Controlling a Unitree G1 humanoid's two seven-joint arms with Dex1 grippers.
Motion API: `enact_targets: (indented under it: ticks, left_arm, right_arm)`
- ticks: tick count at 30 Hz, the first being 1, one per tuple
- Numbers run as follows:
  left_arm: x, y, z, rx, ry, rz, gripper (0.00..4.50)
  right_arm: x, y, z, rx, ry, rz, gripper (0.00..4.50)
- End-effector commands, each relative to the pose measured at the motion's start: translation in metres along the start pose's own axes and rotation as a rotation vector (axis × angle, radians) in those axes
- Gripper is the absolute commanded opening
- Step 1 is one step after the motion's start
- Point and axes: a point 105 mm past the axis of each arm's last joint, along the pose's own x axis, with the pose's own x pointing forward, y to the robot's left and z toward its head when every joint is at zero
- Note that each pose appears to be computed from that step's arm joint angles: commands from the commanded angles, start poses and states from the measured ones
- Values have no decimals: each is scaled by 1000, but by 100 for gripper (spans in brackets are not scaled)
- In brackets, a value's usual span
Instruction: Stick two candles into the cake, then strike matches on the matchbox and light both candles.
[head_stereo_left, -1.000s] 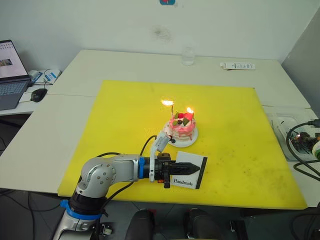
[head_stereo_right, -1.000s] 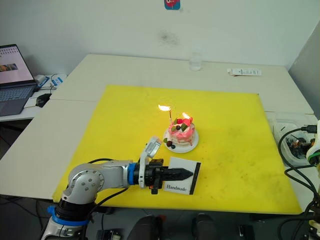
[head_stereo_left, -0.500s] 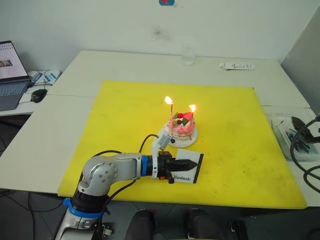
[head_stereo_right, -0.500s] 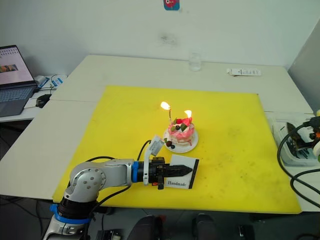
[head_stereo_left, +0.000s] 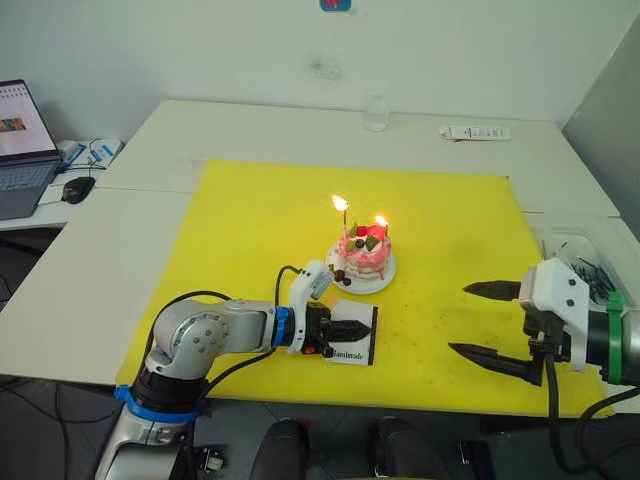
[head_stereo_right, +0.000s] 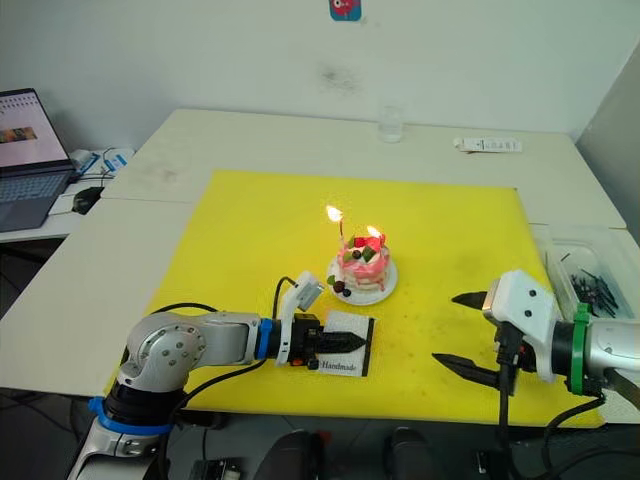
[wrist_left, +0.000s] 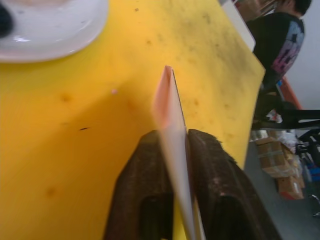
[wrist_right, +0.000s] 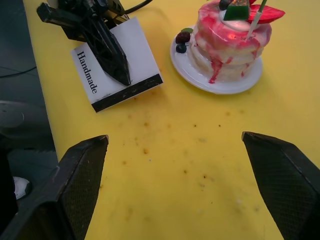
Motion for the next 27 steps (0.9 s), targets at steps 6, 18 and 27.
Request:
enact_targets:
  ticks: [6, 18, 27]
  left_arm:
    - [-7, 1, 5, 63, 28, 10, 369]
    - [-38, -4, 19, 177, 63, 19, 448]
    - [-98, 6, 28, 367, 63, 113, 448]
  right_arm:
    - [10, 9, 6, -31, -9, 37, 450]
    - [13, 2, 7, -69, -2, -1, 450]
    - [-1, -20, 8, -95, -33, -119, 450]
